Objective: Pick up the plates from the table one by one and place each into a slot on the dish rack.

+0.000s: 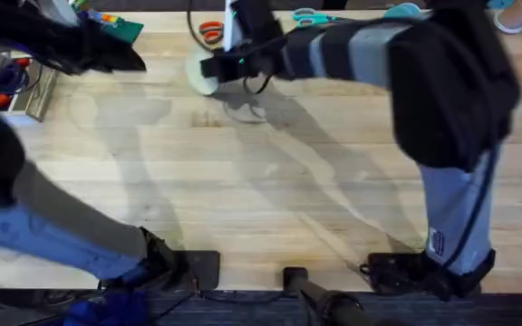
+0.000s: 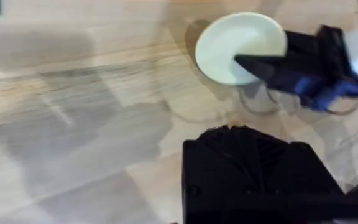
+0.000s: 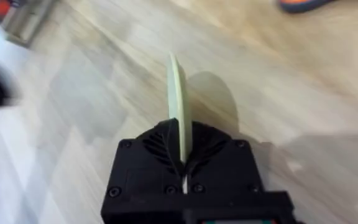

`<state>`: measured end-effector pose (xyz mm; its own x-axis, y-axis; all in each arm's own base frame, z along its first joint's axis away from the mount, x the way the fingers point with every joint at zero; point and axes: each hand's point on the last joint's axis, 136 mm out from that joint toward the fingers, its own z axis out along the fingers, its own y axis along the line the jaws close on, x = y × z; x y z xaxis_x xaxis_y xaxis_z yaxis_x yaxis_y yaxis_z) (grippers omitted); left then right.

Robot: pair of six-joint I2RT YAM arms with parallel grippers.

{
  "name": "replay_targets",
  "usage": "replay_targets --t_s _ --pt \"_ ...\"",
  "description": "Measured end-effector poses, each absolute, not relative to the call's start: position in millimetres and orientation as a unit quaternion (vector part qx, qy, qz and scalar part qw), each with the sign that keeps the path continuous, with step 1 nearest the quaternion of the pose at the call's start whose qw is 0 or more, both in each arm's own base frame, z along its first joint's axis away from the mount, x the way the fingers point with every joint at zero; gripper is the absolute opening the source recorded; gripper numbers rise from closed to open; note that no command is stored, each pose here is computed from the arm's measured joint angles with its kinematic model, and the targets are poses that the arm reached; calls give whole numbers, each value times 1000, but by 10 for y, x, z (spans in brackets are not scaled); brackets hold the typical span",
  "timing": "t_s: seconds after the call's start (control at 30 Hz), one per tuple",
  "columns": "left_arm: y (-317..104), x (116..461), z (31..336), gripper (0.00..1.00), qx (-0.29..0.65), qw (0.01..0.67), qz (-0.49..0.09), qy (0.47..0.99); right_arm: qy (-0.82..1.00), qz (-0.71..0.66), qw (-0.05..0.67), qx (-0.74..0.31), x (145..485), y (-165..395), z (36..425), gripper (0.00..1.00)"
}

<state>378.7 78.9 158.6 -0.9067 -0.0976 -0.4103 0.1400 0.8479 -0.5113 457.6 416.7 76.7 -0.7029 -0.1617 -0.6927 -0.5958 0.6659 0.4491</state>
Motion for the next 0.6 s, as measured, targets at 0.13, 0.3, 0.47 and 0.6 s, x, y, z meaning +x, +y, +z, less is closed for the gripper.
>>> replay_targets --t_s 0.13,0.3,0.47,0.6 --pt "581 3579 2159 40 48 259 -241 934 861 306 324 -244 4607 3829 1089 30" --pt "225 3290 2555 39 88 273 -207 935 849 280 350 -280 4461 3507 1801 31" --pt "-135 2949 2876 39 120 289 -184 932 838 258 376 -301 4211 3083 2491 31" --pt "-325 2651 3085 39 130 306 -174 927 840 236 386 -298 4008 2649 2873 31"
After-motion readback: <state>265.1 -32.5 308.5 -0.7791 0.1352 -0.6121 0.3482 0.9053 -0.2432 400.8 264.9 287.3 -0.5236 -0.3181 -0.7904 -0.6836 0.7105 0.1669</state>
